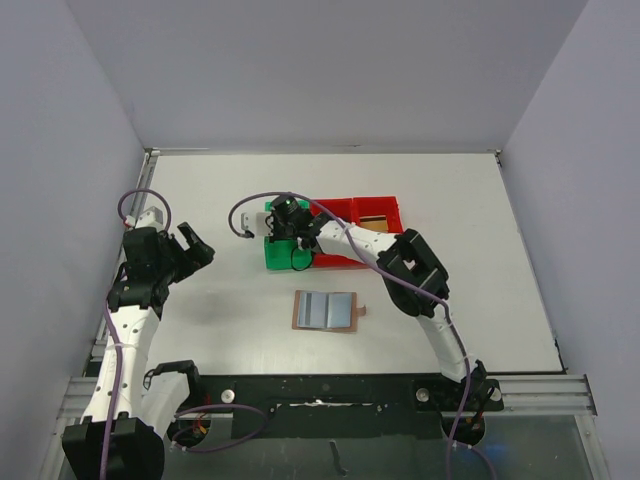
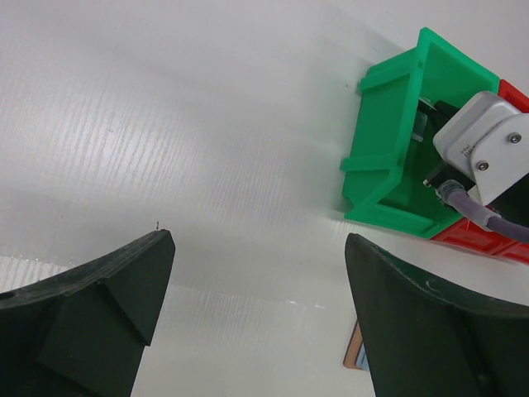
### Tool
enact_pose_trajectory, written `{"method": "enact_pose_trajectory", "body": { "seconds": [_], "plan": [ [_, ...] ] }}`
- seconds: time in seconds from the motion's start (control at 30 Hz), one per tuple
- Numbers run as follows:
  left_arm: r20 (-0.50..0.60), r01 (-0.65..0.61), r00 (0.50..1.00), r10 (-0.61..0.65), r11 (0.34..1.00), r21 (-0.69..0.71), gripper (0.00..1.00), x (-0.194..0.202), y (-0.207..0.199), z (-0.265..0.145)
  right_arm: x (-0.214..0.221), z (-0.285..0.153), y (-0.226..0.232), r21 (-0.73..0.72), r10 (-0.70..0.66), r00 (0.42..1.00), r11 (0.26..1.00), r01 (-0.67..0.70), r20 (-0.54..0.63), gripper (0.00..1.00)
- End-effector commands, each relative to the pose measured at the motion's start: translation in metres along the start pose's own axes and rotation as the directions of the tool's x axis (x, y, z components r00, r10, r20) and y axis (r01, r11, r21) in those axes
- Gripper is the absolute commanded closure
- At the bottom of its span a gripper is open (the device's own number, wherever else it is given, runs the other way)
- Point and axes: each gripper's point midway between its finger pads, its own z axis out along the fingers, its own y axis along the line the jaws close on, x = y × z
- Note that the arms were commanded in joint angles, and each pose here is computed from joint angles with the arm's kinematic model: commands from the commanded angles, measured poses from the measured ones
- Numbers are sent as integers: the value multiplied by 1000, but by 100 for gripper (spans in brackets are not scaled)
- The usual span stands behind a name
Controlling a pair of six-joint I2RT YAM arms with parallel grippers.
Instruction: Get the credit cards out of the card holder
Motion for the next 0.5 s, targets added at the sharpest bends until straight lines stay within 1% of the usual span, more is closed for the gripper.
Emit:
{"method": "enact_pose_trajectory", "body": {
  "seconds": [0.0, 0.2, 0.33, 0.47],
  "plan": [
    [69, -23, 997, 21, 999, 25, 16, -17, -6, -4, -4, 2, -17, 39, -24, 1000, 999, 23, 10, 92],
    [71, -23, 997, 21, 999, 24, 16, -17, -6, -4, -1, 6, -18, 43, -32, 999, 999, 32, 1, 90],
    [73, -24, 997, 23, 999, 24, 16, -18, -6, -4, 3, 8, -15, 43, -36, 999, 998, 37, -15, 87],
    [71, -24, 997, 23, 999, 22, 15, -17, -6, -4, 5, 5, -16, 55, -25, 1000, 998, 26, -17, 80]
  ]
}}
